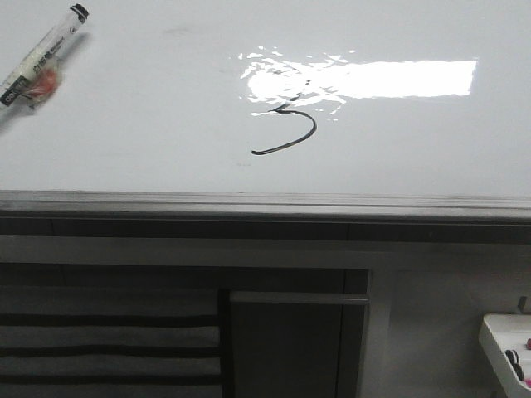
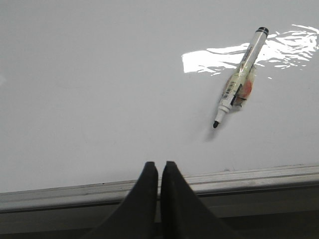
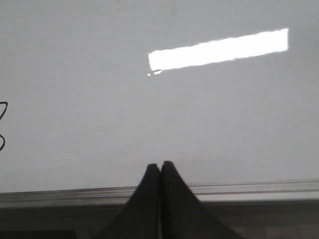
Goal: Write number 3 on whiteboard
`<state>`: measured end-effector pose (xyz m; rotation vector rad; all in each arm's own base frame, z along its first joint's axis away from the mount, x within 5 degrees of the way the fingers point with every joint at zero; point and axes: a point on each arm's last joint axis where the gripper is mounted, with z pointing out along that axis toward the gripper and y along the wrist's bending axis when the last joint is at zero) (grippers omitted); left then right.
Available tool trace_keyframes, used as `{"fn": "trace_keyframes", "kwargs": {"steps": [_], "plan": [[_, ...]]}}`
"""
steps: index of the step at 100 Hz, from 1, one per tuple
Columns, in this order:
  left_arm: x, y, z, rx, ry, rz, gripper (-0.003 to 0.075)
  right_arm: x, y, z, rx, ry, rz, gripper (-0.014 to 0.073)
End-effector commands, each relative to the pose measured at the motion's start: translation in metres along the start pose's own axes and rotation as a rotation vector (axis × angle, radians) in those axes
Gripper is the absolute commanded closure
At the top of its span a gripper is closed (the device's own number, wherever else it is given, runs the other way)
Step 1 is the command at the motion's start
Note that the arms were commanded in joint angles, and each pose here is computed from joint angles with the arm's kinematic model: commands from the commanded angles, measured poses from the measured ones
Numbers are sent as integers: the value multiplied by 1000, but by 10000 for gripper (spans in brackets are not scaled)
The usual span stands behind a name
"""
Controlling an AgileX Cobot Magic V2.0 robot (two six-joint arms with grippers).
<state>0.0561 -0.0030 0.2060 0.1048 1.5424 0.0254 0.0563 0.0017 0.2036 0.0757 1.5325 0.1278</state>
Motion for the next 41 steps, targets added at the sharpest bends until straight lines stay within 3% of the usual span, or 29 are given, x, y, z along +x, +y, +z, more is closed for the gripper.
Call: {"fn": "trace_keyframes", "kwargs": {"steps": [1,41], "plan": [[-9,1,-3,-6,-112,-9,739,-1,0,-1,-12,-87,-10,673],[-9,1,-3,-6,-112,-9,739,-1,0,-1,-11,-81,-10,673]]}}
